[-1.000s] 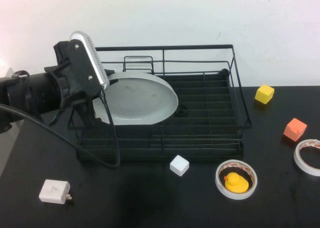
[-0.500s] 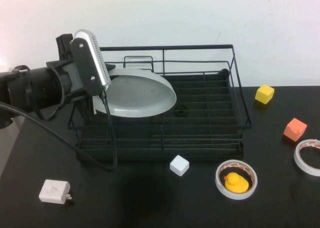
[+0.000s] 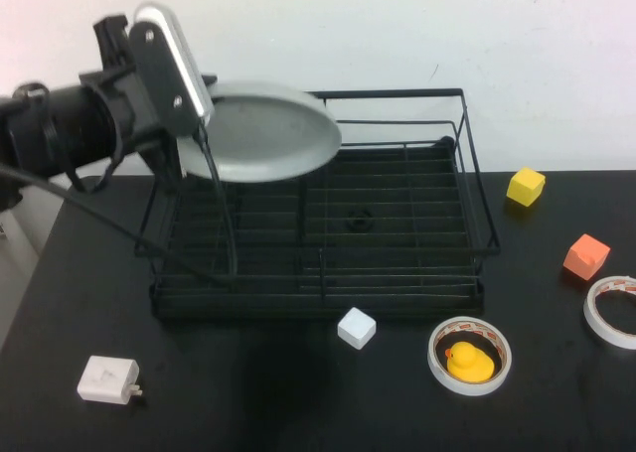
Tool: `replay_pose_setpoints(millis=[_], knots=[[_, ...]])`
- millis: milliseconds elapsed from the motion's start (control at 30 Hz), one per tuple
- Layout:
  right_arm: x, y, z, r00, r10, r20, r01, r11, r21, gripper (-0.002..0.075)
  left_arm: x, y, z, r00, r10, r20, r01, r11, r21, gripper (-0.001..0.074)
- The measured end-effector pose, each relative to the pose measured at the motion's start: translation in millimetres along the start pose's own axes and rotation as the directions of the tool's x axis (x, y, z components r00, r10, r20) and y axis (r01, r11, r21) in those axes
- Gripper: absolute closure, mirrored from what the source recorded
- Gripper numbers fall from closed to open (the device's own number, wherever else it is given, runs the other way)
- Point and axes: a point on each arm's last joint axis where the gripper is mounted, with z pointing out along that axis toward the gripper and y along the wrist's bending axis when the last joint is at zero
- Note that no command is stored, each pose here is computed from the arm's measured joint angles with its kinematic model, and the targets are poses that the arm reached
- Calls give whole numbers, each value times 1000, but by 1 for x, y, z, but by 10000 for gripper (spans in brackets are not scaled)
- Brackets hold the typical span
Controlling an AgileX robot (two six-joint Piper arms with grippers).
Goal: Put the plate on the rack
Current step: Place the plate on the rack
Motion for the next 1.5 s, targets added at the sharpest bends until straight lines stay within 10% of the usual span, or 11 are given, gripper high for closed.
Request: replay_pose_setpoints(millis=[1500], knots=[[0,-3,0,1000,18,-3,-18,999,29,727,45,10,98,1000,-13,-22,13,1000,18,671]])
